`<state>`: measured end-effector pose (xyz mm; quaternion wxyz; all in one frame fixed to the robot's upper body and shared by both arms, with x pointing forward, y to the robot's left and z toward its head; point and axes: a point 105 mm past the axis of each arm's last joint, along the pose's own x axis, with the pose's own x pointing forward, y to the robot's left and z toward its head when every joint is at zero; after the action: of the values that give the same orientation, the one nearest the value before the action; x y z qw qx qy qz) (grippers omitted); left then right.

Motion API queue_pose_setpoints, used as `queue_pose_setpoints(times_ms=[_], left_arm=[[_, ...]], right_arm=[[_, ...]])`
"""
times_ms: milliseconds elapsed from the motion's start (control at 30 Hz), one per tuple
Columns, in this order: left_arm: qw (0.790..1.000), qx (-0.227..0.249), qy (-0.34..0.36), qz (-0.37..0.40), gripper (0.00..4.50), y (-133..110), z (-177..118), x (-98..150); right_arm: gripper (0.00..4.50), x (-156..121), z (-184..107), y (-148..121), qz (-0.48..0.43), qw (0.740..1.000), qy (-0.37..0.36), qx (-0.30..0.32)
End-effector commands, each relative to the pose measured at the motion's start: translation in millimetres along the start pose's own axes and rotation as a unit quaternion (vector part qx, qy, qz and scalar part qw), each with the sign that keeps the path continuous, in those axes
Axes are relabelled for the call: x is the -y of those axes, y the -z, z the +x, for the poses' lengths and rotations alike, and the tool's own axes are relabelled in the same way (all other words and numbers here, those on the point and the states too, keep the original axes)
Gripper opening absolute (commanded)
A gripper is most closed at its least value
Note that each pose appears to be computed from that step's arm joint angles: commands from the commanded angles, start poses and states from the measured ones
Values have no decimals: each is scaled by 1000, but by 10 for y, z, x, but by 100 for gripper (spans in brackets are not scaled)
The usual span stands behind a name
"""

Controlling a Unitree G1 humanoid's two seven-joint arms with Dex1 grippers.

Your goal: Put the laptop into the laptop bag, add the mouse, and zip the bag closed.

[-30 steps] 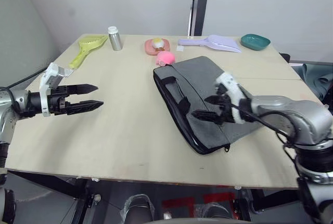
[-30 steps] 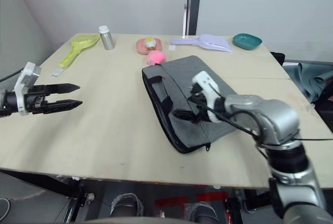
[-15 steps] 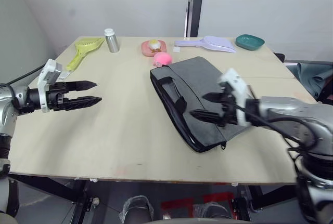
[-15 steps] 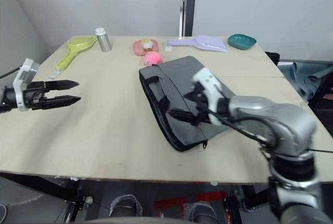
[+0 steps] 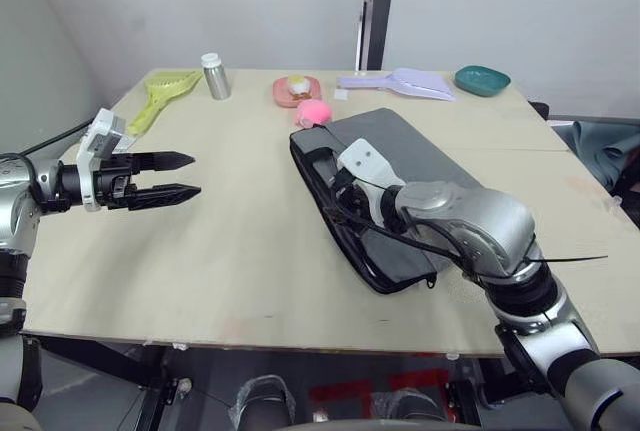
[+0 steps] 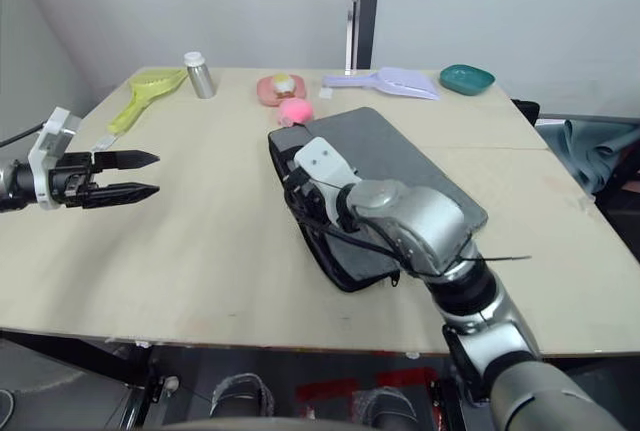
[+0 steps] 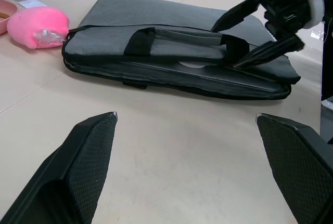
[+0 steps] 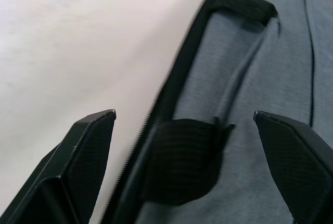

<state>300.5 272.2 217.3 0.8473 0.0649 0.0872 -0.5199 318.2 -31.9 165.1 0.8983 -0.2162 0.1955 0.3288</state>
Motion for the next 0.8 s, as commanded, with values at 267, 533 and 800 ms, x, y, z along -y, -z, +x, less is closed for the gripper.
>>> queue_pose_setpoints(times_ms=[267,533,800], left_arm=[[999,24,24,39,450,-119,103,152],[999,29,14,38,450,-90,102,155],[999,38,11,33,450,-86,107,119]], right_arm=[[446,54,266,-41,-111,992,52,-21],[193,137,227,46,-140,988,50,-29],[5,-51,61,-123,-74,996,-26,31]])
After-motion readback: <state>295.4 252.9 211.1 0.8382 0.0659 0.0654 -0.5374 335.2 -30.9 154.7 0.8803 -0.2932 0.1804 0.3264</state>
